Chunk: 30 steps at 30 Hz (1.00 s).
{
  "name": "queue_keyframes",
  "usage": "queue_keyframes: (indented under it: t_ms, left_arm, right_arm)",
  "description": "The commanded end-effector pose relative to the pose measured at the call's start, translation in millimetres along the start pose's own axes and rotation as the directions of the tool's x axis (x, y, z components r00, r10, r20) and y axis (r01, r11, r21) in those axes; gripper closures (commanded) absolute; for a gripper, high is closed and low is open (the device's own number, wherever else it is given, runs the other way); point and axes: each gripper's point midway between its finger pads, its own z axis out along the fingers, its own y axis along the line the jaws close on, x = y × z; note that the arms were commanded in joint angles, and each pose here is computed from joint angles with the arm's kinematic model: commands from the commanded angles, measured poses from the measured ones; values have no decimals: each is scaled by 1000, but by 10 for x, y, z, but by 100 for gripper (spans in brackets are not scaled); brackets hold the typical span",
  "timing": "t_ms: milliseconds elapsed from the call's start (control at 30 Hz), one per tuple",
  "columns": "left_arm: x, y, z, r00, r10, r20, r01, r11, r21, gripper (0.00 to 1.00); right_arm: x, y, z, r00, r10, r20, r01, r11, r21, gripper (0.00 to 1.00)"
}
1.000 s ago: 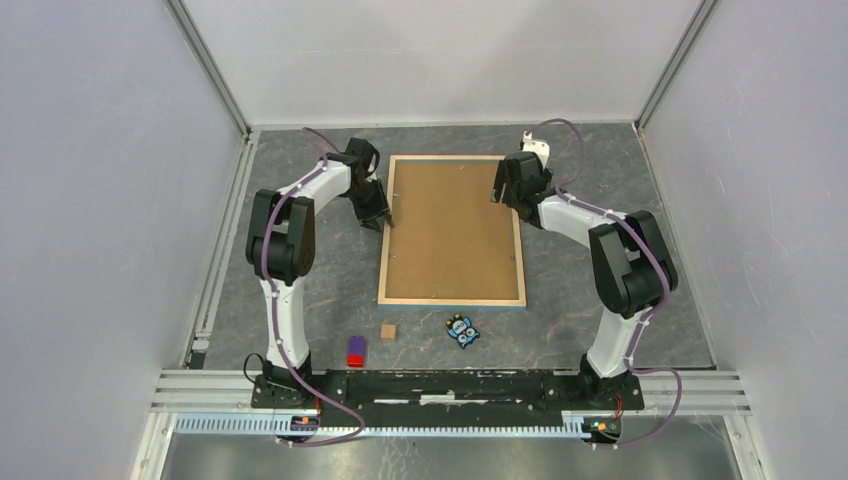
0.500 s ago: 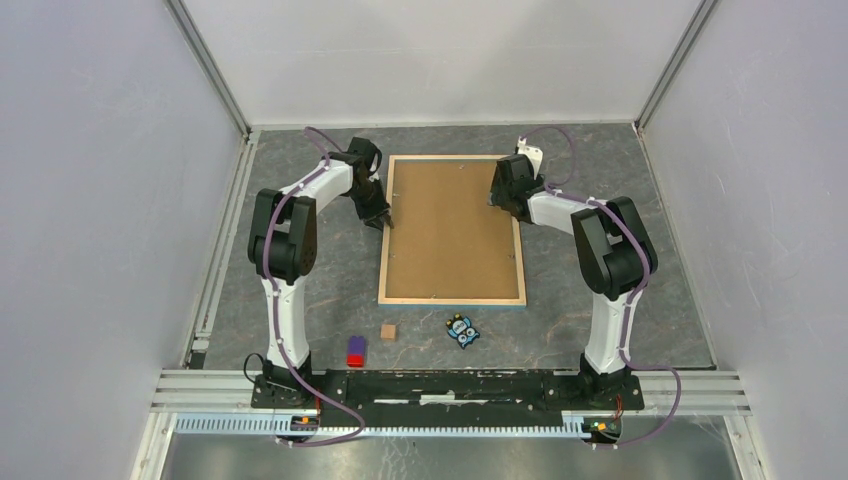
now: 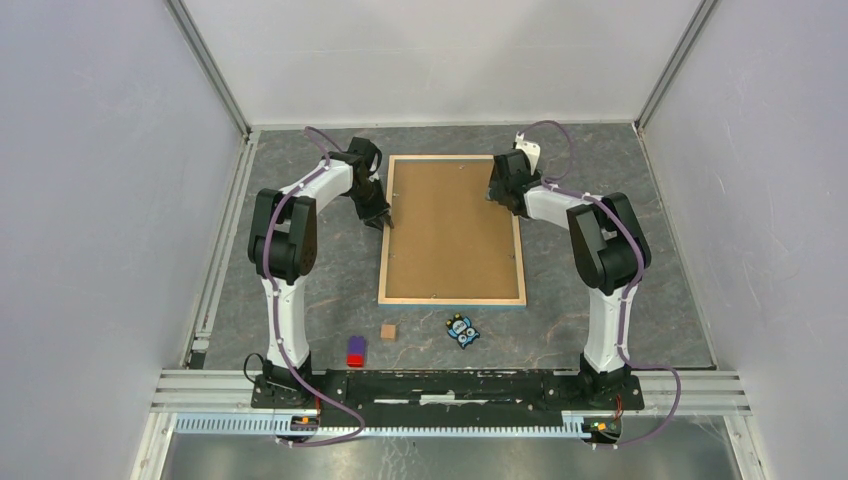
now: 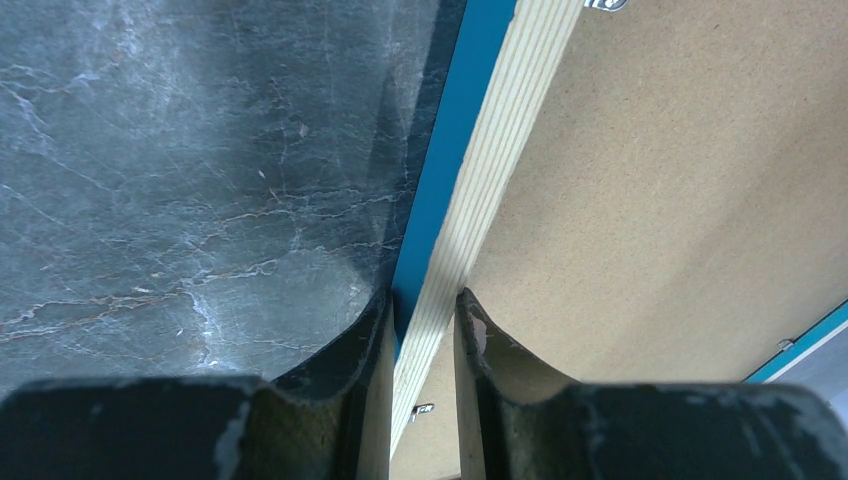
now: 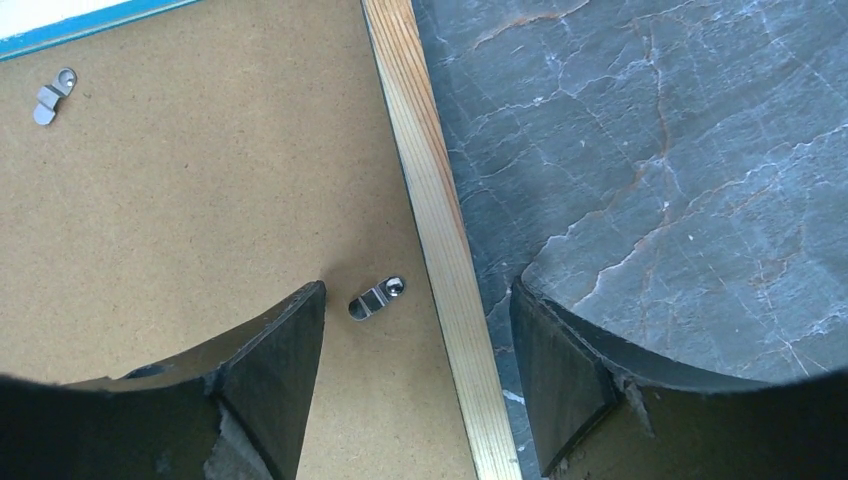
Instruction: Put the photo into the frame
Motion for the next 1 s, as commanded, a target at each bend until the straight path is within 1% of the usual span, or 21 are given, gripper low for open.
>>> queue_keyframes:
  t_ms: [0, 100, 433, 633, 700, 833, 967]
  left_arm:
    - [-70, -24, -26, 998, -54, 11, 54, 999, -6, 95]
    - [-69, -21, -27, 998, -57, 11, 57, 998, -8, 96]
    - [-76, -18, -33, 998, -65, 6, 65, 998, -13, 98]
    - [-77, -23, -38, 998, -65, 7, 65, 998, -11, 98]
    - [-79, -22, -39, 998, -65, 7, 65, 998, -11, 98]
    - [-90, -28, -56, 998, -65, 11, 65, 998, -8, 98]
    - [-99, -19, -65, 998, -68, 13, 68, 998, -8, 98]
  right_arm:
    - [135, -148, 69, 999, -19, -49, 22, 997, 70, 28]
    - [176, -177, 59, 999, -3, -50, 6, 998, 65, 31]
    - [233, -137, 51, 998, -3, -70, 4, 1000, 16, 52]
    - [291, -121, 3, 996, -29, -80, 27, 999, -31, 61]
    - [311, -123, -2, 996, -46, -82, 42, 998, -48, 65]
    - [351, -167, 15, 992, -77, -96, 71, 995, -69, 78]
    - [345, -181, 26, 987, -126, -96, 117, 988, -96, 87]
